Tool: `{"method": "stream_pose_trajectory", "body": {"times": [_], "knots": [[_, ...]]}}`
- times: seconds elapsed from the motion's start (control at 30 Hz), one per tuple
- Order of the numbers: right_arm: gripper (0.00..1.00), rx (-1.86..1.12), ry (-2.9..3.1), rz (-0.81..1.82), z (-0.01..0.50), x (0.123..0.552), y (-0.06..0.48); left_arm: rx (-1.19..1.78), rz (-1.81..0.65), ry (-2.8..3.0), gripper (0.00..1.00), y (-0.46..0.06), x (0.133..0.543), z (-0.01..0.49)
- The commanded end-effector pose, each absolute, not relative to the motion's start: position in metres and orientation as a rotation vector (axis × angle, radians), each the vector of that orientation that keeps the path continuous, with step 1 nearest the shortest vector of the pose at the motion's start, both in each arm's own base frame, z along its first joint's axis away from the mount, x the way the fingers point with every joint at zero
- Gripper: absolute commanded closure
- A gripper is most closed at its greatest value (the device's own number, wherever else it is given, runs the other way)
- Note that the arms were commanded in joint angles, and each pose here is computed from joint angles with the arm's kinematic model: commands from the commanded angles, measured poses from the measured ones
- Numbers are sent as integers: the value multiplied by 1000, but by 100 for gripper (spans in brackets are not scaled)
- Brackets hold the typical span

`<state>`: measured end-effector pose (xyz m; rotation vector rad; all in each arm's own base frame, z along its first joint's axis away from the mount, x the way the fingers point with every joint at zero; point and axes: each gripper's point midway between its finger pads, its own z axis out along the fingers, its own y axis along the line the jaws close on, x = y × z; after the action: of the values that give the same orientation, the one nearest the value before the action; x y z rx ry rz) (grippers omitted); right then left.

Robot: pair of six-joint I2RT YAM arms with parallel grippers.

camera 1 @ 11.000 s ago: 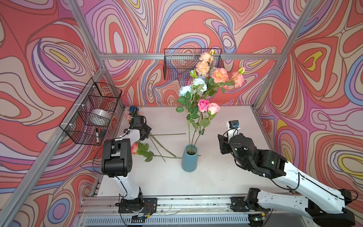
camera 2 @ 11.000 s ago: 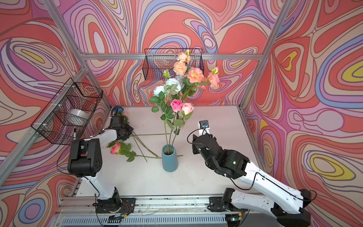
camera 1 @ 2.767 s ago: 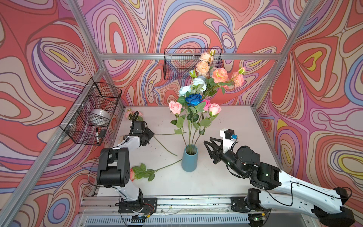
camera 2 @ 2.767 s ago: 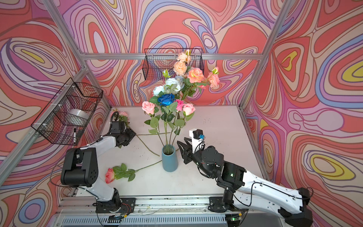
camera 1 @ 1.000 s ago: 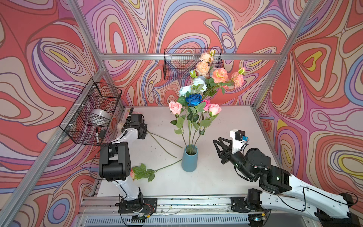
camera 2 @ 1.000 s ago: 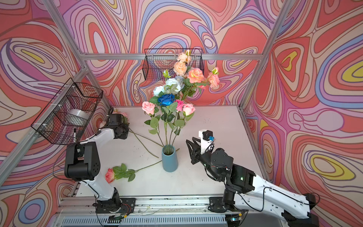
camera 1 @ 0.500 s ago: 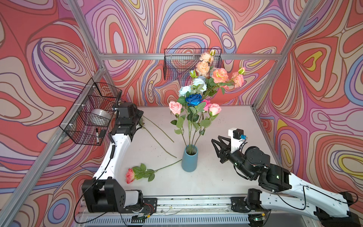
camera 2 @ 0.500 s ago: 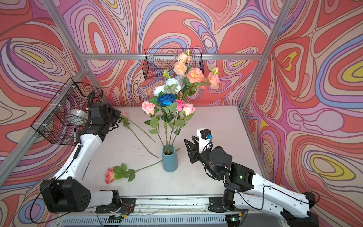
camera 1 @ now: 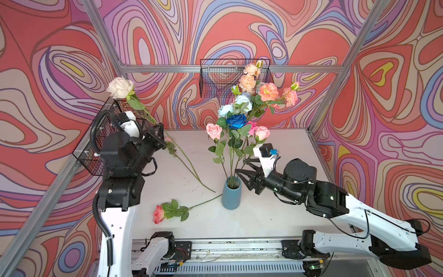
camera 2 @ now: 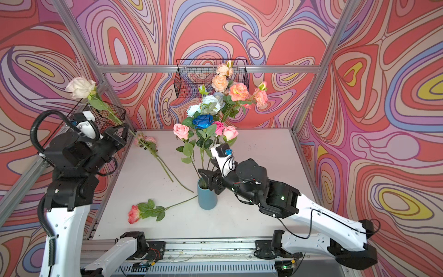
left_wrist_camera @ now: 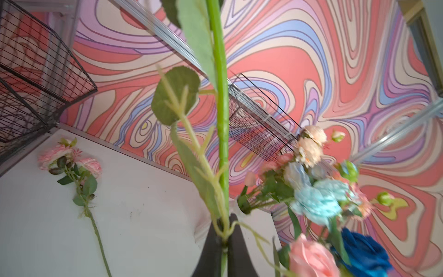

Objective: Arrange flowers in a vase
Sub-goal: Pick up the flower from the middle-left of the table, then place the flower in the vase.

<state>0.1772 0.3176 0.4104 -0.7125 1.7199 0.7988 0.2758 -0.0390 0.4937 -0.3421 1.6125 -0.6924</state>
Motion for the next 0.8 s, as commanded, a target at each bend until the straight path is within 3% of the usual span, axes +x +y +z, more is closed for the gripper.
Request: {"method": "stream_pose_trajectory", "body": {"times": [0.0,0.23,0.53,0.57,0.63,0.67,0.73,0.77], "knots": [[35,-917,1714,867,404,146,355,-136,-785,1629,100,-69,232,503],[28,-1015,1657,890,428,136,419,176,-947,1493,100,-109,164,538],[25,-965,1570,902,465,144,440,544,-1190,1328,100,-148,119,556],[30,-971,1565,910,467,143,441,553,-1208,1321,100,-149,119,557],[63,-971,1550,925,470,141,442,574,-1241,1321,100,-152,120,557],[77,-965,1541,930,471,141,440,564,-1251,1326,91,-152,123,557],[99,-940,1527,928,473,142,436,524,-1245,1331,40,-149,129,556],[100,-920,1516,925,476,143,431,496,-1241,1339,17,-147,133,555]]}}
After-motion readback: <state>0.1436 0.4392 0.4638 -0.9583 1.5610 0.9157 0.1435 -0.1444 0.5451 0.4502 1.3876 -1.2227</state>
